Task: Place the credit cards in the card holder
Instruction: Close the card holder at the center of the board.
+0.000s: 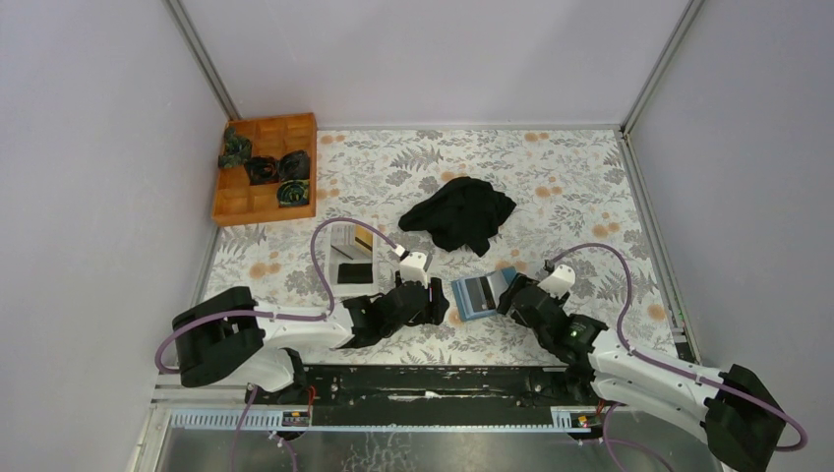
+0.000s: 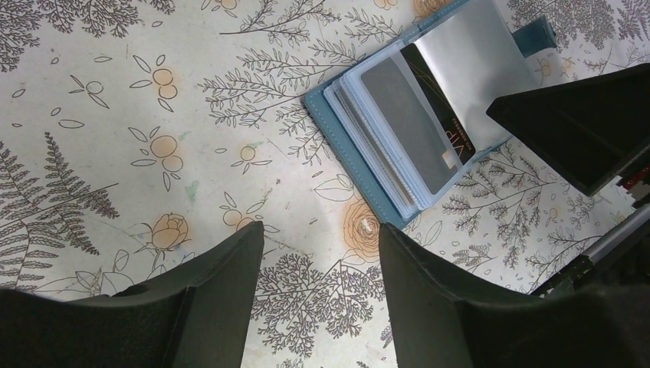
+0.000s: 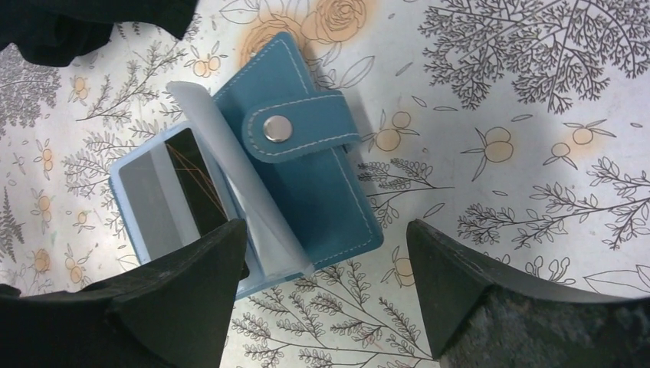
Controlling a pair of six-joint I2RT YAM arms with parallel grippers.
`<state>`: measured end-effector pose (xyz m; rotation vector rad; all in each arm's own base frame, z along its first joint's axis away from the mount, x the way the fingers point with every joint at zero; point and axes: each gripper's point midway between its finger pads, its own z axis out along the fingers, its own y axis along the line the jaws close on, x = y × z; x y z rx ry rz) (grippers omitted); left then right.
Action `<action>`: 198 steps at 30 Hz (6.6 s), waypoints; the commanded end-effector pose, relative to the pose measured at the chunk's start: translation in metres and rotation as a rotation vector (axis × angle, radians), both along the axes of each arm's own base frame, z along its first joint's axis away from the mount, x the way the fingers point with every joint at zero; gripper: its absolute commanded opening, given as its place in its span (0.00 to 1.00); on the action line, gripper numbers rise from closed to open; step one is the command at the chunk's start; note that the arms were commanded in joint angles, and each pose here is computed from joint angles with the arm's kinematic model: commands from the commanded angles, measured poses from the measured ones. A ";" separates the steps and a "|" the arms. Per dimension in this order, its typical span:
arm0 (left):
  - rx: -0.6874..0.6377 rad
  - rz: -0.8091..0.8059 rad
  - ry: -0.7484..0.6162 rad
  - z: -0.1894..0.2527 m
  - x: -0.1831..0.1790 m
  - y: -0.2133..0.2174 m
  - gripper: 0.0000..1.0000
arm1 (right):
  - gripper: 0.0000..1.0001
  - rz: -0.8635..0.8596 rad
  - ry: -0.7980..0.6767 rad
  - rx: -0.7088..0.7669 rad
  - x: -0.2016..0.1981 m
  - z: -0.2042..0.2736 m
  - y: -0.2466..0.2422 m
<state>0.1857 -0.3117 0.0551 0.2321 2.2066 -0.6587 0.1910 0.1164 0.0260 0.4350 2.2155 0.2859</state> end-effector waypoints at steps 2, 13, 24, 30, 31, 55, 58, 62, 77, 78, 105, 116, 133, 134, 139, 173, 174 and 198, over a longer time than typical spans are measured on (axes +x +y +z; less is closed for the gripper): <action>-0.070 0.009 -0.024 0.016 0.007 -0.014 0.64 | 0.79 -0.068 -0.068 0.071 0.011 0.006 -0.001; -0.080 0.012 -0.011 0.010 0.006 -0.015 0.64 | 0.55 -0.065 -0.158 0.124 0.016 0.022 -0.001; -0.115 0.030 0.001 0.008 0.003 -0.011 0.65 | 0.21 -0.041 -0.156 0.140 0.018 0.021 0.007; -0.151 0.055 0.025 0.002 0.000 -0.006 0.66 | 0.00 -0.045 -0.175 0.171 0.019 0.030 0.008; -0.159 0.062 0.032 0.000 -0.001 -0.005 0.68 | 0.00 -0.049 -0.178 0.181 0.019 0.032 0.008; -0.729 0.132 0.289 -0.007 0.003 -0.014 0.97 | 0.00 -0.133 -0.178 0.590 0.012 0.083 0.031; -0.798 0.104 0.343 -0.011 -0.001 -0.020 1.00 | 0.00 -0.138 -0.165 0.626 0.011 0.082 0.034; -0.780 0.102 0.398 -0.028 -0.004 -0.024 1.00 | 0.00 -0.148 -0.158 0.645 0.011 0.081 0.035; -0.610 0.157 0.437 -0.059 -0.020 0.005 1.00 | 0.00 -0.195 -0.191 0.627 0.015 0.087 0.025; -0.589 0.158 0.444 -0.062 -0.021 0.005 1.00 | 0.00 -0.194 -0.191 0.626 0.016 0.088 0.025; -0.634 0.208 0.412 -0.056 -0.002 -0.018 0.99 | 0.00 -0.131 -0.055 0.670 -0.001 0.060 0.044; -0.542 0.239 0.292 -0.037 0.013 -0.013 0.97 | 0.00 -0.092 -0.013 0.609 -0.009 0.042 0.044; -0.460 0.189 0.117 0.021 0.013 -0.042 0.97 | 0.00 -0.070 0.005 0.593 -0.008 0.031 0.050; -0.460 0.188 0.111 0.024 0.012 -0.043 0.97 | 0.00 -0.070 0.004 0.593 -0.008 0.031 0.051; -0.468 0.184 0.086 0.036 0.010 -0.048 0.97 | 0.00 -0.068 0.009 0.588 -0.008 0.030 0.051; -0.289 0.011 0.130 0.017 -0.009 -0.091 0.97 | 0.00 -0.053 0.045 0.569 -0.014 0.014 0.052; -0.284 0.007 0.130 0.017 -0.009 -0.092 0.97 | 0.00 -0.053 0.046 0.568 -0.014 0.014 0.052; -0.216 -0.017 0.202 0.002 -0.009 -0.114 0.97 | 0.21 -0.023 0.079 0.502 -0.015 -0.002 0.054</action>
